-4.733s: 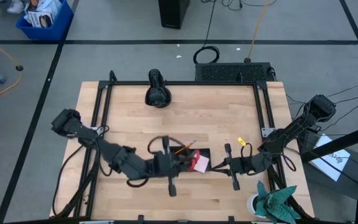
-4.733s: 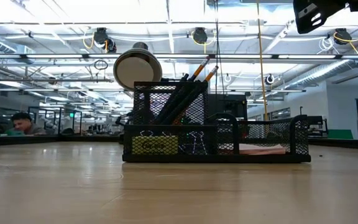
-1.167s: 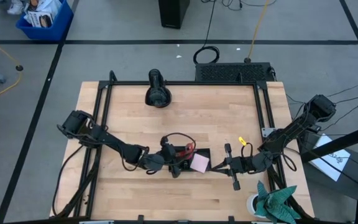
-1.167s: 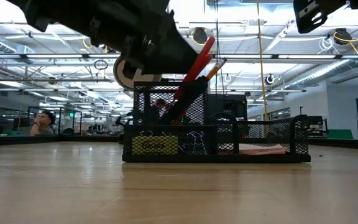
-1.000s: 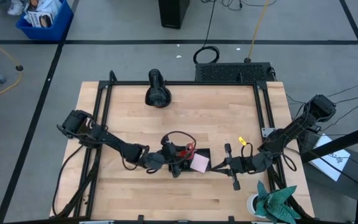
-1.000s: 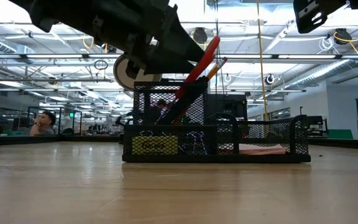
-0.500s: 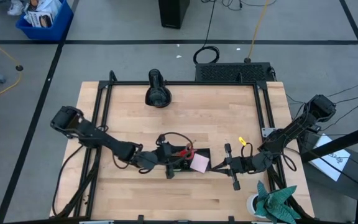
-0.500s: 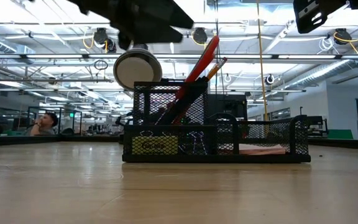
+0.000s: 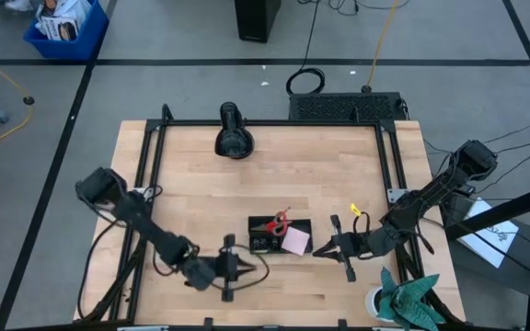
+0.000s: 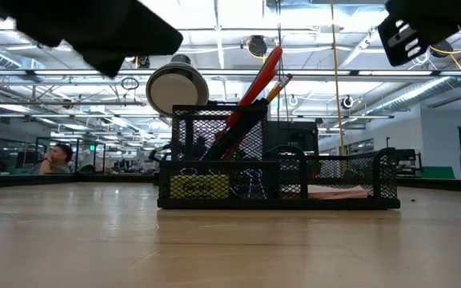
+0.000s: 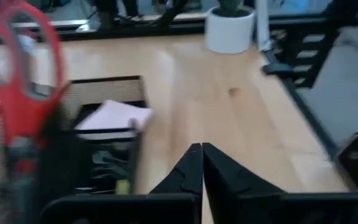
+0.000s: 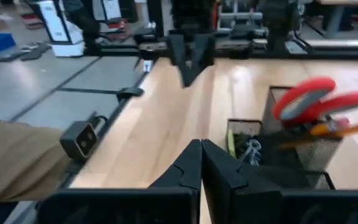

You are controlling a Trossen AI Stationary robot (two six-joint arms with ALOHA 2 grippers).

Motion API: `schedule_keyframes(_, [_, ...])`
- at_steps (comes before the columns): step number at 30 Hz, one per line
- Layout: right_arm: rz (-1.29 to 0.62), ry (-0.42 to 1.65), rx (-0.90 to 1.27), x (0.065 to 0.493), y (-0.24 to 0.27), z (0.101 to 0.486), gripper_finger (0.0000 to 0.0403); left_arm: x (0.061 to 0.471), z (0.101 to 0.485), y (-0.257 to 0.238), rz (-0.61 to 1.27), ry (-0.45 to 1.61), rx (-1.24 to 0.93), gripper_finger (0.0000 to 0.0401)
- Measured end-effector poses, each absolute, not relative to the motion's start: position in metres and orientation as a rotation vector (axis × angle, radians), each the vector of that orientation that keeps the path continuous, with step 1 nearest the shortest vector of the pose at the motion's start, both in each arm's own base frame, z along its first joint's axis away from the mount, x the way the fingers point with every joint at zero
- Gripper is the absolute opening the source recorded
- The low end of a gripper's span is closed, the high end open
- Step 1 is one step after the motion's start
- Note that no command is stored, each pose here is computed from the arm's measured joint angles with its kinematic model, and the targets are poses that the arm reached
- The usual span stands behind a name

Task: Pick and place office supplies into organizer
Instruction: Return to Home Position

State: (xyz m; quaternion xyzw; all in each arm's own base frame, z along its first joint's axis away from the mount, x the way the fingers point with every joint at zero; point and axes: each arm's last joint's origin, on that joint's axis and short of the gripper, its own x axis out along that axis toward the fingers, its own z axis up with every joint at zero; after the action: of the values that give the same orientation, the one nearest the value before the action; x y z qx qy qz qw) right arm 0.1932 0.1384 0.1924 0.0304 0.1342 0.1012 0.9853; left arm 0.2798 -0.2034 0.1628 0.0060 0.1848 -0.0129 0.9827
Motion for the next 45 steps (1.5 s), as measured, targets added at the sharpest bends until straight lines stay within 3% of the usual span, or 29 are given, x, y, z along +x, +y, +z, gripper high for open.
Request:
schedule_keyframes(11, [0.084,0.231,0.106,0.184,0.118,0.170,0.0001,0.296,0.087,-0.205,-0.004,0.369,-0.054,0.0005])
schedule_keyframes(21, [0.068,0.218,0.115,0.181,0.112,0.163,0.0000,0.306,0.083,-0.186,0.073,0.402,-0.089,0.0009])
schedule_keyframes(29, [0.070,0.219,0.107,0.181,0.112,0.163,0.0000,0.303,0.082,-0.192,-0.012,0.430,-0.059,0.0006])
schedule_keyframes(33, [0.080,0.199,0.076,0.181,0.113,0.165,0.0000,0.296,0.100,-0.204,-0.074,0.396,0.009,0.0008])
schedule_keyframes(37, [0.104,0.114,0.024,0.180,0.114,0.177,0.0000,0.276,0.145,-0.216,-0.087,0.333,0.166,0.0004])
schedule_keyframes(41, [0.090,0.067,-0.043,0.178,0.107,0.188,0.0000,0.251,0.192,-0.206,-0.012,0.344,0.314,0.0003])
schedule_keyframes(45, [0.117,0.029,-0.079,0.178,0.086,0.202,0.0000,0.230,0.239,-0.175,0.095,0.335,0.325,0.0005])
